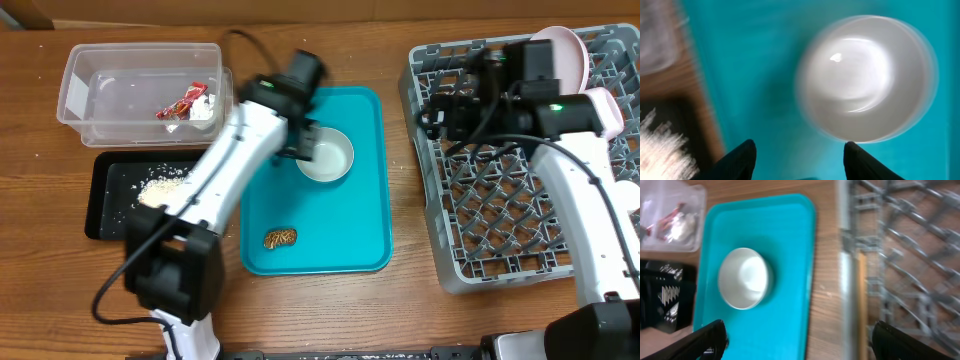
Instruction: Sort waste into correct bins and load items into the dishwasher
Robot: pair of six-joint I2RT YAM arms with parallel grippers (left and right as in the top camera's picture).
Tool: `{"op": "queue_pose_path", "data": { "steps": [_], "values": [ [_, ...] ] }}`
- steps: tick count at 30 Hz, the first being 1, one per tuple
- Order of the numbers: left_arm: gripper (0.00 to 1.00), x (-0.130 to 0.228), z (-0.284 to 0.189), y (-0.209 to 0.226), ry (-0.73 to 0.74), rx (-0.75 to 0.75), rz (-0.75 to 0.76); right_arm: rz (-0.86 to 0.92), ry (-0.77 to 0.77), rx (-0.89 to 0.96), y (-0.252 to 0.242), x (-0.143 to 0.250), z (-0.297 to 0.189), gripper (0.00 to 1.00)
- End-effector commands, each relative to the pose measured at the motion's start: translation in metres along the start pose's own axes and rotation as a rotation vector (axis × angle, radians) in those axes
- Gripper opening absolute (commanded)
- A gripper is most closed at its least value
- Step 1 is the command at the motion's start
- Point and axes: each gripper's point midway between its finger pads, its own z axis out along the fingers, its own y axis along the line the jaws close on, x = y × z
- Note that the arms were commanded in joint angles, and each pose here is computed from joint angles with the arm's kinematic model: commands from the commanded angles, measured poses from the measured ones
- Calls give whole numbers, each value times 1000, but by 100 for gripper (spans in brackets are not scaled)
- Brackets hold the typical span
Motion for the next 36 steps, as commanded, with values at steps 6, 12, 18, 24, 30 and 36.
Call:
{"op": "queue_pose_path", "data": {
  "steps": [6, 12, 18, 24, 30, 36],
  "values": [
    [61, 11, -25, 108, 102, 152, -498, -112, 172, -43, 61, 37, 95, 88],
    [57, 34, -28, 121, 188, 160, -459, -78, 292, 64, 54, 73, 157, 75],
    [57, 67, -45, 124, 202, 121, -436, -15, 301, 77, 47, 78, 183, 68],
    [58, 106, -56, 123, 19, 110, -446, 4, 281, 119, 40, 75, 184, 52],
    [60, 122, -44, 121, 7, 111, -468, 61, 302, 139, 35, 86, 187, 42],
    [60, 117, -44, 122, -16, 114, -469, 62, 312, 144, 31, 92, 189, 36]
  ]
}}
